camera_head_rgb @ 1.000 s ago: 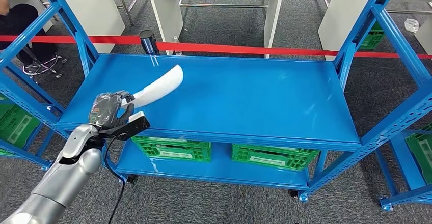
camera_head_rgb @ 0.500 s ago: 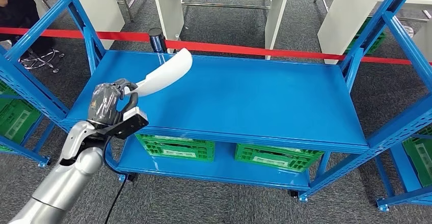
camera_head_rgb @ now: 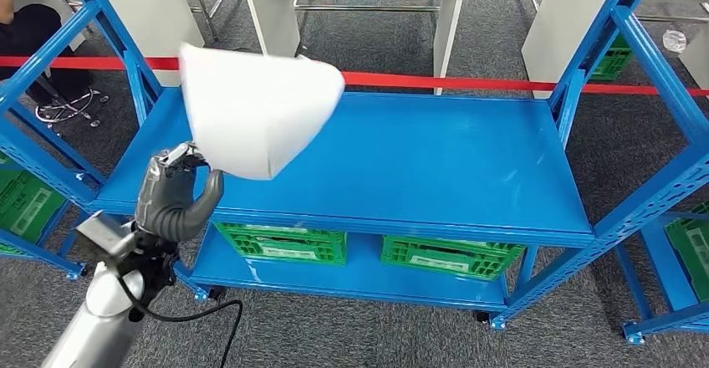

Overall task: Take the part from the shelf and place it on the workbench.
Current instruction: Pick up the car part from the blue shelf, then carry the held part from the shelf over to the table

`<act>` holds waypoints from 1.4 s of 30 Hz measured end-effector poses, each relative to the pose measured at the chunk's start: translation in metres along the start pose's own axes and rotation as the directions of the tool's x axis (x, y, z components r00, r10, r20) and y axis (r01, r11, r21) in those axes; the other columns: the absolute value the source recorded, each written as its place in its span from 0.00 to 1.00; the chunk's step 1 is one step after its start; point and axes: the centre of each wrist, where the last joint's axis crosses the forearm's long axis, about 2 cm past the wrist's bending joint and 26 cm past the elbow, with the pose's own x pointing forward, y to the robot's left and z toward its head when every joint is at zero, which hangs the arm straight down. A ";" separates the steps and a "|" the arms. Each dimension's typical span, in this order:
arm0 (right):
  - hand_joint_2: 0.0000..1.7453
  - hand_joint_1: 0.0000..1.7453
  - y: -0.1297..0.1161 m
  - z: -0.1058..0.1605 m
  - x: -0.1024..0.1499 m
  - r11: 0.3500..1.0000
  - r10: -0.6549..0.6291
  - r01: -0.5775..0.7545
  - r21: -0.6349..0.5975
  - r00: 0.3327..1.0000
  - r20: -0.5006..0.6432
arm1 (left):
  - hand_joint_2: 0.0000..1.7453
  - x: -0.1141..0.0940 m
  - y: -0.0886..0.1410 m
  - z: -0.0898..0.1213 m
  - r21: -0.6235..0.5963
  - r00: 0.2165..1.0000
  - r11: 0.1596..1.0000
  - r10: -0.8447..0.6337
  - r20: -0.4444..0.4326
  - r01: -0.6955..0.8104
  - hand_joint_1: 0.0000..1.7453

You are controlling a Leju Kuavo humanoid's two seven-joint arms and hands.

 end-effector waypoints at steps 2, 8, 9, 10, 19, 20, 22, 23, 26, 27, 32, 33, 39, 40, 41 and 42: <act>0.00 0.00 0.000 0.000 0.000 1.000 0.000 0.000 0.000 1.000 -0.001 | 1.00 0.006 -0.004 -0.001 -0.002 0.999 1.000 0.028 0.025 -0.028 0.98; 0.00 0.00 0.003 -0.001 0.001 1.000 0.000 0.000 -0.010 1.000 0.004 | 1.00 0.025 -0.014 -0.013 -0.061 0.974 0.984 0.176 0.144 -0.169 0.98; 0.00 0.00 0.004 -0.001 0.002 1.000 0.002 -0.002 -0.010 1.000 0.005 | 1.00 0.028 -0.017 -0.015 -0.074 0.964 0.976 0.213 0.160 -0.203 0.98; 0.00 0.00 0.005 -0.001 0.002 1.000 0.003 -0.003 -0.010 1.000 0.006 | 1.00 0.031 -0.020 -0.017 -0.085 0.953 0.968 0.248 0.173 -0.236 0.98; 0.00 0.00 0.009 0.000 0.002 1.000 -0.012 0.012 -0.024 1.000 -0.011 | 1.00 0.039 -0.044 -0.024 -0.209 0.837 0.862 0.502 0.217 -0.462 0.98; 0.00 0.00 0.009 -0.001 0.003 1.000 -0.015 0.015 -0.024 1.000 -0.015 | 1.00 0.040 -0.045 -0.025 -0.230 0.824 0.848 0.523 0.218 -0.477 0.98; 0.00 0.00 0.008 -0.001 0.005 0.999 -0.024 0.023 -0.022 0.999 -0.026 | 1.00 0.041 -0.048 -0.028 -0.275 0.799 0.821 0.560 0.219 -0.500 0.98; 0.00 0.00 0.008 -0.002 0.006 0.999 -0.030 0.029 -0.020 0.999 -0.032 | 1.00 0.042 -0.049 -0.029 -0.298 0.789 0.809 0.575 0.217 -0.507 0.98; 0.00 0.00 0.006 -0.002 0.006 0.999 -0.052 0.052 -0.014 0.997 -0.054 | 1.00 0.043 -0.055 -0.032 -0.349 0.766 0.777 0.609 0.208 -0.523 0.98; 0.00 0.00 0.005 -0.002 0.006 0.998 -0.062 0.062 -0.014 0.996 -0.061 | 1.00 0.044 -0.057 -0.034 -0.361 0.759 0.769 0.617 0.206 -0.527 0.98; 0.00 0.00 -0.001 0.003 -0.007 0.989 -0.145 0.140 -0.045 0.980 -0.136 | 1.00 0.047 -0.066 -0.039 -0.407 0.732 0.731 0.654 0.191 -0.547 0.98; 0.00 0.00 -0.003 0.005 -0.012 0.985 -0.170 0.163 -0.059 0.972 -0.164 | 1.00 0.047 -0.068 -0.040 -0.415 0.728 0.725 0.659 0.188 -0.549 0.98; 0.00 0.00 -0.019 0.022 -0.040 0.960 -0.275 0.242 -0.143 0.910 -0.311 | 1.00 0.052 -0.075 -0.050 -0.462 0.710 0.703 0.676 0.198 -0.541 0.98; 0.00 0.00 -0.021 0.024 -0.043 0.958 -0.281 0.244 -0.152 0.904 -0.321 | 1.00 0.052 -0.076 -0.051 -0.467 0.708 0.701 0.678 0.199 -0.539 0.98; 0.00 0.00 -0.022 0.025 -0.045 0.956 -0.288 0.247 -0.160 0.899 -0.329 | 1.00 0.052 -0.077 -0.052 -0.471 0.707 0.698 0.679 0.198 -0.539 0.98; 0.00 0.00 -0.024 0.026 -0.047 0.953 -0.296 0.251 -0.171 0.893 -0.340 | 1.00 0.053 -0.077 -0.053 -0.475 0.705 0.696 0.681 0.199 -0.538 0.98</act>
